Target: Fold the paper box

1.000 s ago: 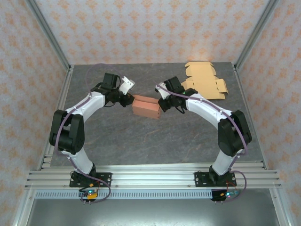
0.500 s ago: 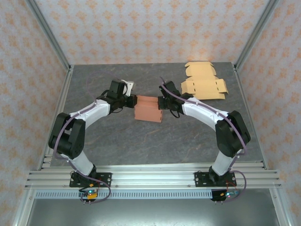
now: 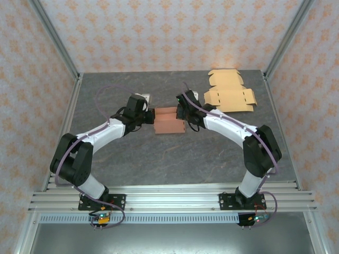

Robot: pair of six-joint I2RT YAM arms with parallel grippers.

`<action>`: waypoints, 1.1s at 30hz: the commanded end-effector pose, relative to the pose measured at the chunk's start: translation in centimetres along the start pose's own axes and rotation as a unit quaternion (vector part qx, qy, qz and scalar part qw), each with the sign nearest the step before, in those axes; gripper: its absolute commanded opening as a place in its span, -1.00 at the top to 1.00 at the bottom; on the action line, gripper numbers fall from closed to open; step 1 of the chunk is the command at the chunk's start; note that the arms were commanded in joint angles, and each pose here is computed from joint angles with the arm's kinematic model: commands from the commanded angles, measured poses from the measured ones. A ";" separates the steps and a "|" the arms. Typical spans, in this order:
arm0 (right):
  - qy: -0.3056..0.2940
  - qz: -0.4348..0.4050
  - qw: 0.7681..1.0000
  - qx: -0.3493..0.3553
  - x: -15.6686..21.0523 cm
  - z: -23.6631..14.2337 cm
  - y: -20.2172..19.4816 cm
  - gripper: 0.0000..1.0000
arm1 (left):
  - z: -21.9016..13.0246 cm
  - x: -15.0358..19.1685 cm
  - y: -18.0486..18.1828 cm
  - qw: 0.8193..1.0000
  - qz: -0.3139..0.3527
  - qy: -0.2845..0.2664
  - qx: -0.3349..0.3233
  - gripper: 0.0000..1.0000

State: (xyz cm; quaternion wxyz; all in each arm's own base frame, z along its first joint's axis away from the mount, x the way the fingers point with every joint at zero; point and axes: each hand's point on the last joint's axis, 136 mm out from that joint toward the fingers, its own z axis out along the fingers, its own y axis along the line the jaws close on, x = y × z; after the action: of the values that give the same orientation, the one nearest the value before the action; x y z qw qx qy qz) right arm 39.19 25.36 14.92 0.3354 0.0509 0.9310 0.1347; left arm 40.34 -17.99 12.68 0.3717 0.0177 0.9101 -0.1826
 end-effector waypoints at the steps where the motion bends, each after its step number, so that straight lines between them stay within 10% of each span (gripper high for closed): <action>1: -0.030 0.035 0.998 -0.042 -2.3 -1.9 2.6 0.75 | -0.8 -0.6 -0.6 0.999 -0.006 -0.034 -0.006 0.95; 33: 0.012 0.029 0.998 -0.046 0.6 -0.5 -1.6 0.75 | 0.3 2.5 -2.2 0.997 0.024 -0.051 -0.045 0.95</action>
State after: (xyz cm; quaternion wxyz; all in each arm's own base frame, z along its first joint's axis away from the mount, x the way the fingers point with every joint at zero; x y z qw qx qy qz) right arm 38.58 23.58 13.44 0.3157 0.0522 0.9337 0.1605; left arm 39.05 -19.83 12.57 0.4292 0.0132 0.8931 -0.1342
